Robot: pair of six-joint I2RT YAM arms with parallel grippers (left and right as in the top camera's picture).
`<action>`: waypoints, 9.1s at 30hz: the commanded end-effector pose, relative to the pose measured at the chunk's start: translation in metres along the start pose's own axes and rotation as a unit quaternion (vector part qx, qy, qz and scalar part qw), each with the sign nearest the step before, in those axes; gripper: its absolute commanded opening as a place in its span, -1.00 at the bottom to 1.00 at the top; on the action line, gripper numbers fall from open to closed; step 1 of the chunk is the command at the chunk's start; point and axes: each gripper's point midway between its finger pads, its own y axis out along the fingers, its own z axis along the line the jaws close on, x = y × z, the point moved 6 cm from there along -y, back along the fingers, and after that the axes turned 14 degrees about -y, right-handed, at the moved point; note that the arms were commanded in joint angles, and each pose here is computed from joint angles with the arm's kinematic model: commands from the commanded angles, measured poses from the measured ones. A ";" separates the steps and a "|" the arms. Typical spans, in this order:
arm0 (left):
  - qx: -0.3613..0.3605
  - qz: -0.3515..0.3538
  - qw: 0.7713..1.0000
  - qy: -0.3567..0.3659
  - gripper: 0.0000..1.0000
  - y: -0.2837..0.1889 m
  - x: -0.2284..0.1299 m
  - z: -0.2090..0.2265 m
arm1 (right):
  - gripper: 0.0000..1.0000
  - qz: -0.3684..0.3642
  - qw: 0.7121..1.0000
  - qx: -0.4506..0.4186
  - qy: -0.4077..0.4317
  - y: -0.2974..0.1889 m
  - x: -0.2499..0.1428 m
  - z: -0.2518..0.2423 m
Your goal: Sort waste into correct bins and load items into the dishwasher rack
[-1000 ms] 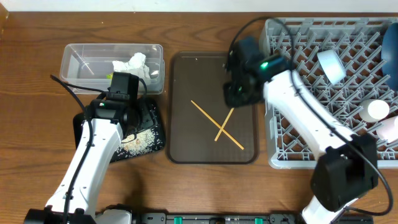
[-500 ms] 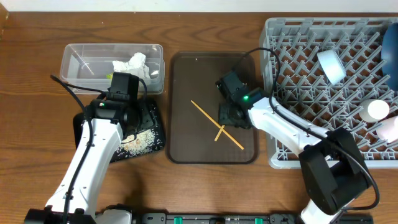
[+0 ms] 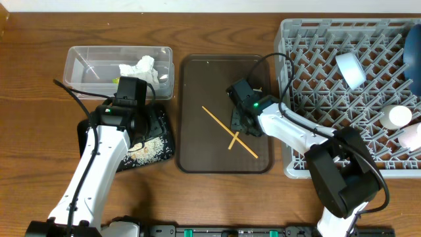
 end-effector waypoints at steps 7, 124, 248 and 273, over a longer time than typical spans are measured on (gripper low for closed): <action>0.004 -0.006 1.000 0.001 0.48 -0.002 0.002 0.001 | -0.83 0.010 1.000 -0.006 0.005 0.010 -0.003 0.001; 0.008 -0.001 1.000 -0.001 0.48 0.005 -0.002 0.005 | -0.98 -0.094 0.989 -0.018 -0.116 -0.160 0.072 -0.104; -0.213 -0.258 0.933 0.132 0.81 -0.115 -0.059 0.050 | 0.99 -0.588 0.796 -0.085 -0.112 -0.154 -0.116 -0.166; -0.213 -0.258 0.933 0.132 0.82 -0.115 -0.059 0.050 | 0.98 -0.572 0.808 -0.085 -0.111 -0.148 -0.118 -0.167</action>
